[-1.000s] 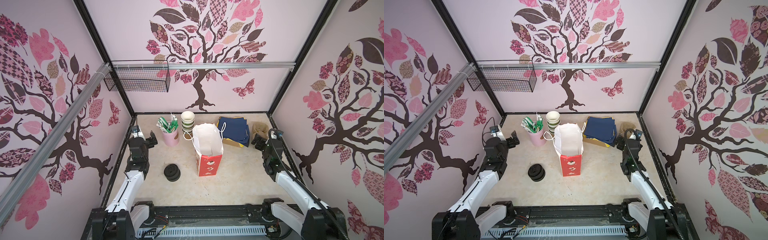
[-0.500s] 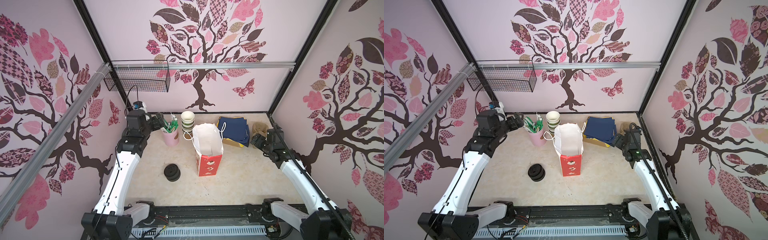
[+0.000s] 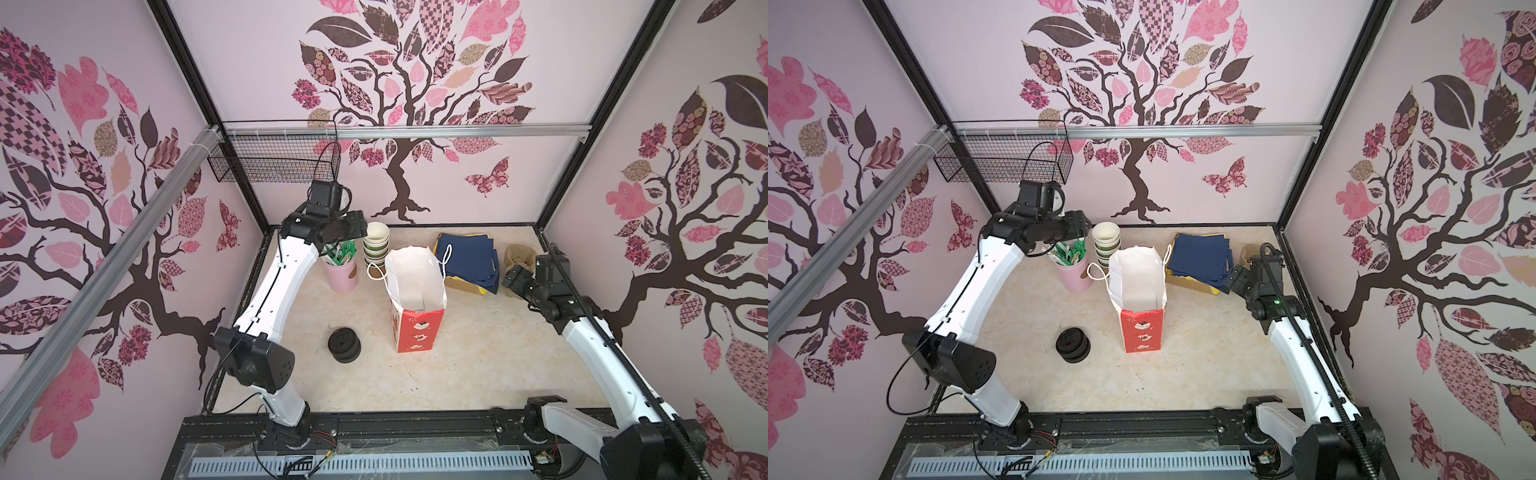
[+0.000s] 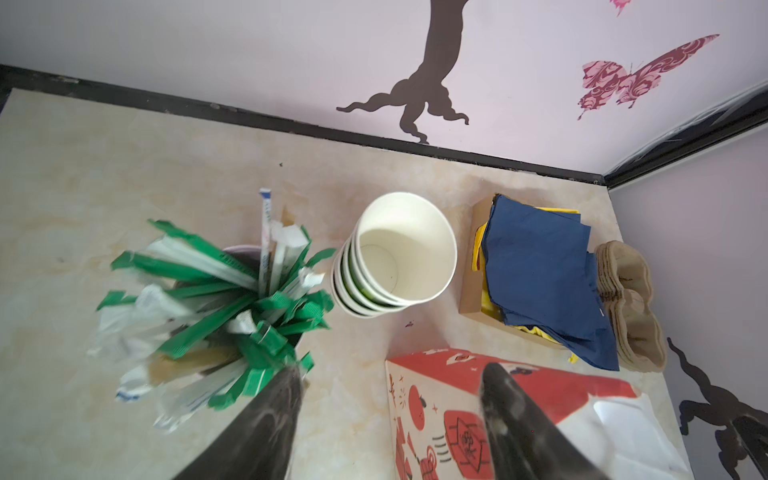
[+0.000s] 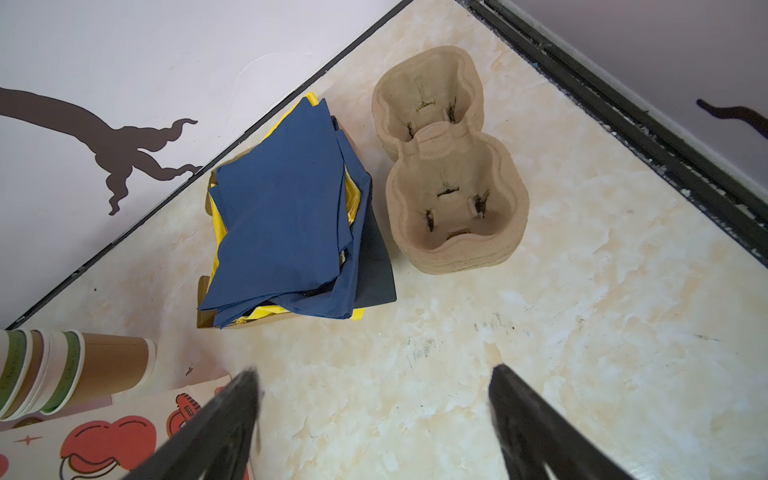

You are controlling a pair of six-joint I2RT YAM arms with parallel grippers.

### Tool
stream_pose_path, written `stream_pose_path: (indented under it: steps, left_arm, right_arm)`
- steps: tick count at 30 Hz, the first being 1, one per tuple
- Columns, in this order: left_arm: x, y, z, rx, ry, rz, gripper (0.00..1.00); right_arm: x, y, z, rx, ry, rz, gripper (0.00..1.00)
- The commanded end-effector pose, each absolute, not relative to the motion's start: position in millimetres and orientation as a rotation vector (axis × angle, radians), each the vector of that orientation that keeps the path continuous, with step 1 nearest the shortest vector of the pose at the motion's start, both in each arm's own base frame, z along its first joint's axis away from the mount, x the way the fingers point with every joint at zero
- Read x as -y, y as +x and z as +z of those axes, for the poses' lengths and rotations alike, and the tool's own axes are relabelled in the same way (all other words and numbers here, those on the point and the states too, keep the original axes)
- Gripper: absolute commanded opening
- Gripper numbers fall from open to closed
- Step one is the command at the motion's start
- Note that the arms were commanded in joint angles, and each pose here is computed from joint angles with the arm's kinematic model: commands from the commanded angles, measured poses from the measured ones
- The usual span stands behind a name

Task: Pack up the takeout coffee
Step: 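Raise the left arm toward the white paper cup stack while the right arm lifts, then grasp the top white paper cup from the stack with the left gripper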

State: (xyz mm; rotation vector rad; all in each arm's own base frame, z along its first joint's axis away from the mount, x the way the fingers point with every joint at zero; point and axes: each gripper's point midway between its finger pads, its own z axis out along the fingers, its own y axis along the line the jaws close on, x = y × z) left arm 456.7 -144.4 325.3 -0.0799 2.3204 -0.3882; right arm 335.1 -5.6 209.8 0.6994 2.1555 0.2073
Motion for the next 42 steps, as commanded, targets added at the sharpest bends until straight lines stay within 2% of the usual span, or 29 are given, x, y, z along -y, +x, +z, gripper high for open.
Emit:
stream_pose_path:
  steps: [1, 12, 17, 20, 42]
  left_arm:
    - [142.5, 464.2, 320.8, -2.367, -0.07, -0.33, 0.67]
    - [151.7, 511.4, 291.0, -2.392, -0.083, -0.269, 0.59]
    - [145.8, 529.3, 274.2, -2.394, -0.112, -0.187, 0.47]
    - [146.6, 537.7, 267.5, -2.392, -0.13, -0.18, 0.45]
    - [151.7, 540.7, 244.3, -2.451, -0.122, -0.181, 0.22]
  right_arm:
    - [9.6, 334.5, 211.8, -2.144, 0.717, 0.188, 0.89]
    - [9.8, 335.2, 202.2, -2.159, 0.738, 0.189, 0.87]
    - [7.7, 337.4, 199.8, -2.166, 0.75, 0.205, 0.87]
    - [7.5, 338.4, 200.4, -2.164, 0.754, 0.209, 0.87]
    - [8.0, 338.5, 202.4, -2.147, 0.763, 0.215, 0.85]
